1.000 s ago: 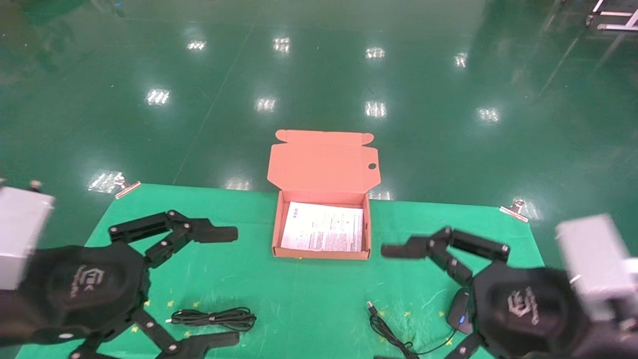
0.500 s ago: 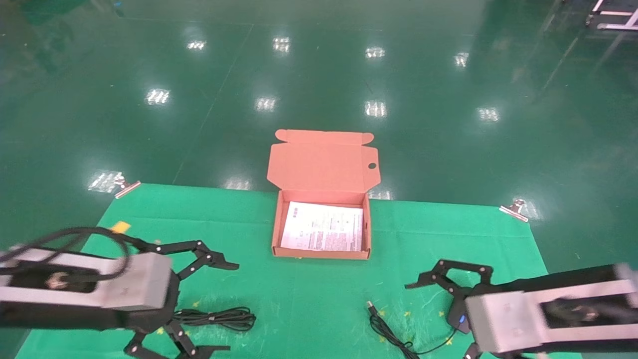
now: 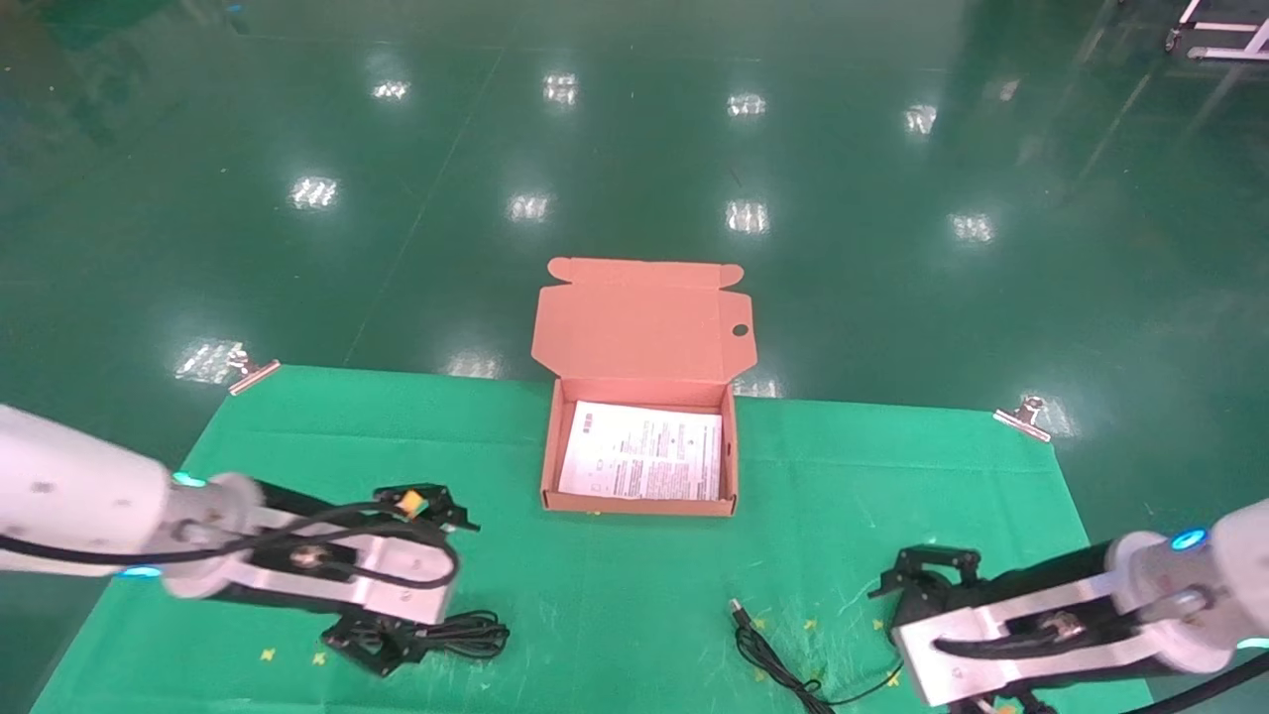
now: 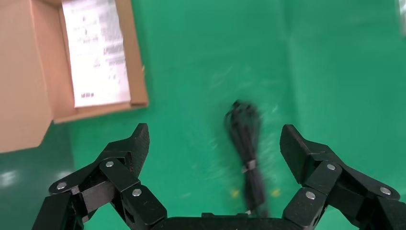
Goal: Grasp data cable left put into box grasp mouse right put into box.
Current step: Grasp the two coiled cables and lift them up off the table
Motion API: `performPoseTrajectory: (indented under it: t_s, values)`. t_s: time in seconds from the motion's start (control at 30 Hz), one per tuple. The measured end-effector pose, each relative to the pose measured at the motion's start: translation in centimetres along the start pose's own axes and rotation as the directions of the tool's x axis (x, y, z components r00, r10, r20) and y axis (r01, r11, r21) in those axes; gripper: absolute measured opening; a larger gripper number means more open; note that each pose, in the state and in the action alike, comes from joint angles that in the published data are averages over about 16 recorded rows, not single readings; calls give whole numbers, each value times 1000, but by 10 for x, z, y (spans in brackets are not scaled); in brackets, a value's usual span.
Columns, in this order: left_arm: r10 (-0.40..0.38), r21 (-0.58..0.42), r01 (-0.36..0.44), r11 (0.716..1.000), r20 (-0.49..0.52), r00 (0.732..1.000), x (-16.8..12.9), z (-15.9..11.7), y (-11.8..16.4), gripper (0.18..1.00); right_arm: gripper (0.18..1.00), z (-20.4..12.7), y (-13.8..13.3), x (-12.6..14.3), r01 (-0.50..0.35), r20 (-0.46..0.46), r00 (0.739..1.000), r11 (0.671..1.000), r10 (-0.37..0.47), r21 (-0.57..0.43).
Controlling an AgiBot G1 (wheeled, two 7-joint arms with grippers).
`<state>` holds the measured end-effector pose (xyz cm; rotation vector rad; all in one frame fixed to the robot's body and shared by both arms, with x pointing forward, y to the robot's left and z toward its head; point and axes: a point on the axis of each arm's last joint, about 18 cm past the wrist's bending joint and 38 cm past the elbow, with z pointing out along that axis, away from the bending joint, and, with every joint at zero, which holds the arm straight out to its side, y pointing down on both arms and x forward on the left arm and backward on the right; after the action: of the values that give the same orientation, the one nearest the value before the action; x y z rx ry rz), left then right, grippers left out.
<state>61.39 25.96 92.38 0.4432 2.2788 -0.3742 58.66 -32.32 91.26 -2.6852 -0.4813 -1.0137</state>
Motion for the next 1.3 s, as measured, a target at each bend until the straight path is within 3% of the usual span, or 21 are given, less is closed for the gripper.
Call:
performPoseTrajectory:
  t_s: [0.23,0.4,0.57,0.87,1.1,1.3]
  values:
    - [-23,-125,20,992,-23,999,7,34,8,1001,1001,33,11,-6,-73,-15,997,995,72,-71]
    - [-124,-172,114,978,-46,991,14,53,19,1001,1001,55,16,-11,-150,-38,988,985,147,-84]
    - [-252,-189,236,953,-63,966,17,68,30,1001,1001,75,20,-13,-246,-61,968,967,242,-70]
    - [-417,-175,401,899,-62,907,13,90,51,1001,1001,109,25,-9,-449,-66,892,893,447,-14]
    - [-461,-175,447,877,-51,886,11,100,64,1001,1001,132,24,-5,-562,-45,825,827,563,24]
    - [-473,-175,459,871,-47,880,10,103,72,1001,1001,146,21,-3,-611,-19,790,790,613,50]
